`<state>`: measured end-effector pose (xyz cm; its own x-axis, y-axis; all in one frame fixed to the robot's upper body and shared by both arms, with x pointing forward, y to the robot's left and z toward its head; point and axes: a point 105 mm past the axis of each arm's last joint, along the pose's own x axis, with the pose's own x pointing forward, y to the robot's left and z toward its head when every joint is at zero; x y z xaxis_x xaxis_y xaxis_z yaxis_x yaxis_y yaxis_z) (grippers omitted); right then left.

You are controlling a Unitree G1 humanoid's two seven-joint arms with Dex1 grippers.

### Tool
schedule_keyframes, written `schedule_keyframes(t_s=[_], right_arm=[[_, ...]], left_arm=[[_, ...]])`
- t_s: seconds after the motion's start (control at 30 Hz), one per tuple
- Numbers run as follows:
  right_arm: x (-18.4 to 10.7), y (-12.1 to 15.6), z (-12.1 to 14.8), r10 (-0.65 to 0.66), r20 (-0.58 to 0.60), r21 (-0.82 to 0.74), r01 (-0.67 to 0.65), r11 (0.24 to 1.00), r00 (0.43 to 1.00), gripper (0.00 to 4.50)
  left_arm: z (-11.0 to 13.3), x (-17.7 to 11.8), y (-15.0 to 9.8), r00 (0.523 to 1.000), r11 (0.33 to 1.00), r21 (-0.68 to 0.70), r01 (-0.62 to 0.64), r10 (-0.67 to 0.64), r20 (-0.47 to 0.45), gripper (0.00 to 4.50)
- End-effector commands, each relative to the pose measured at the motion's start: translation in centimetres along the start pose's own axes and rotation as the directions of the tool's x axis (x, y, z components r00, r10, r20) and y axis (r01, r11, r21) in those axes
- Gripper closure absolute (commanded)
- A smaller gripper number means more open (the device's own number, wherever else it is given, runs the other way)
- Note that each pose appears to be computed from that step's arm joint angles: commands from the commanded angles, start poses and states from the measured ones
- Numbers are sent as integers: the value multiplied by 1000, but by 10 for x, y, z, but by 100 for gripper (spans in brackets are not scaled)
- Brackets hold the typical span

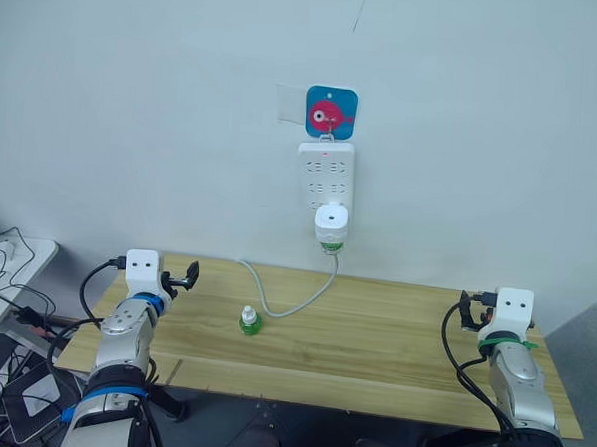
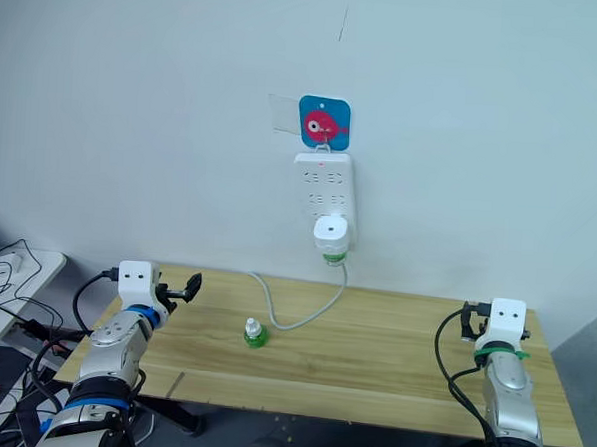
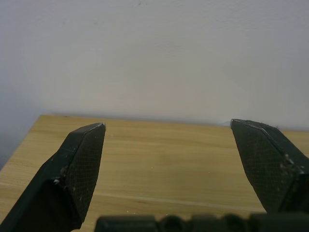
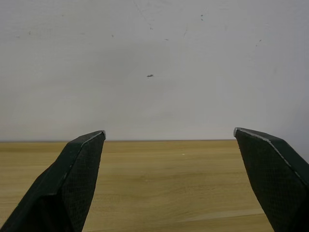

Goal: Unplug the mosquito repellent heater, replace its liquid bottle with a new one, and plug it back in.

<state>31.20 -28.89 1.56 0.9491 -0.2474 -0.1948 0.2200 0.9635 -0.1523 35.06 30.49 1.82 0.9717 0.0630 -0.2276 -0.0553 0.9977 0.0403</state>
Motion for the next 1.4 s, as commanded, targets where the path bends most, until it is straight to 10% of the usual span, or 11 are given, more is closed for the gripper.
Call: schedule_keyframes(t_s=[0.03,0.97,1.17,1.4], right_arm=[[3,-9,24,-29,85,-1,29,1000,996,3],[-7,-9,32,-15,101,-18,17,1000,995,3],[-26,22,62,196,142,-59,-190,980,970,3],[-87,95,117,596,199,-219,-557,801,778,3]], left_arm=[[19,3,7,999,1000,14,-8,7,52,0],[48,4,-12,981,990,63,125,-132,143,0],[97,-10,-45,880,913,69,402,-406,248,0],[140,-24,-99,673,691,220,689,-722,161,0]])
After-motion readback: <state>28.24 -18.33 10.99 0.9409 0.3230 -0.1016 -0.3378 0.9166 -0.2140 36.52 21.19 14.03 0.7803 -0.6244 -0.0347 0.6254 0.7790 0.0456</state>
